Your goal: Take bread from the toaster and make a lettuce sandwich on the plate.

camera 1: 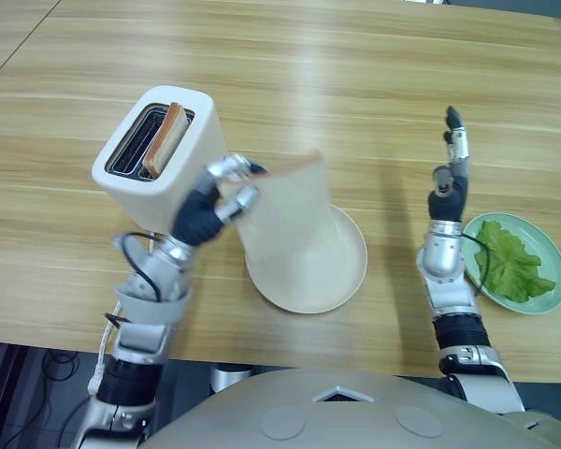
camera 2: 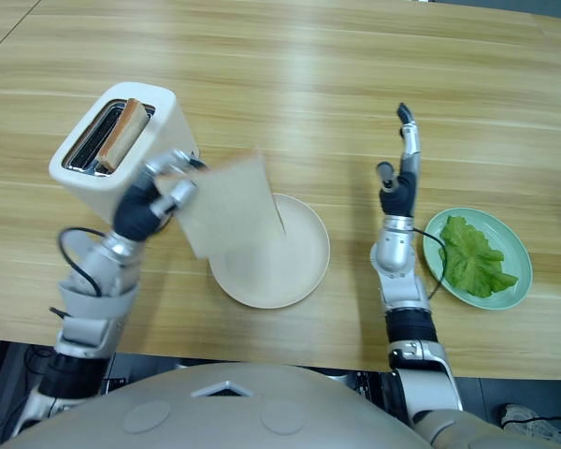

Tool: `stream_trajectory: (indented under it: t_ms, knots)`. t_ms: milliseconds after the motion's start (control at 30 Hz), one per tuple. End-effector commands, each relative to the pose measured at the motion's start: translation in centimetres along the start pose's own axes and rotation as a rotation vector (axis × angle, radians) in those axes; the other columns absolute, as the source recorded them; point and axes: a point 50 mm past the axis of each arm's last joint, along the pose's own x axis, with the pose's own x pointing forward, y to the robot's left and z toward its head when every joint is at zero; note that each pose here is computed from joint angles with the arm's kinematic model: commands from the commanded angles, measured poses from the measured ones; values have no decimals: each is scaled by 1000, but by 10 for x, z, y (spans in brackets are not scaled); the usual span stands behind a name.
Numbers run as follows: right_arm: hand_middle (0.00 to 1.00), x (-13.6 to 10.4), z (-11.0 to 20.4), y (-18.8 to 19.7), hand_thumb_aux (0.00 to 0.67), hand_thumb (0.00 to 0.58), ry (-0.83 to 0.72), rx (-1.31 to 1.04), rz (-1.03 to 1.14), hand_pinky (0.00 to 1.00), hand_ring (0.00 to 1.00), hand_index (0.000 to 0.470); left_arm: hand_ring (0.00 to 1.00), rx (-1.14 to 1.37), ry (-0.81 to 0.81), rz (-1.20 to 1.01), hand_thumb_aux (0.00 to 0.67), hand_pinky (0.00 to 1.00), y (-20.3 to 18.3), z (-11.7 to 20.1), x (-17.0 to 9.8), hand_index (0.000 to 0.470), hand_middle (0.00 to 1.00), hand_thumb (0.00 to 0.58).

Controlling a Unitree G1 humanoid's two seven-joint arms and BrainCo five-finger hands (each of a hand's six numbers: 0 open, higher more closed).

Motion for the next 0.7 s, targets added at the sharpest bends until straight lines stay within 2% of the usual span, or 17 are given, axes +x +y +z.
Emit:
stream_trajectory:
  t_ms: [33, 133, 300, 533, 700]
  knots:
    - [0, -7, 3, -34, 0, 0, -12, -131, -18, 0, 0, 0, 1000, 15, 195, -170, 670, 1000, -26, -34, -5, 460, 1000, 580]
    - [0, -14, 7, -60, 0, 0, -14, -246, -24, 0, 0, 0, 1000, 59, 333, -185, 670, 1000, -31, -63, -10, 460, 1000, 580]
    - [0, -25, 12, -92, 0, 0, 5, -440, 14, 0, 0, 0, 1000, 160, 437, -98, 670, 1000, -19, -99, -3, 460, 1000, 580]
    - [0, -50, -16, -127, 0, 0, 197, -629, 59, 0, 0, 0, 1000, 124, 465, -14, 670, 1000, -8, -119, 8, 460, 1000, 580]
    - [0, -66, -35, -137, 0, 0, 304, -712, 121, 0, 0, 0, 1000, 58, 522, 32, 670, 1000, -1, -128, 3, 460, 1000, 580]
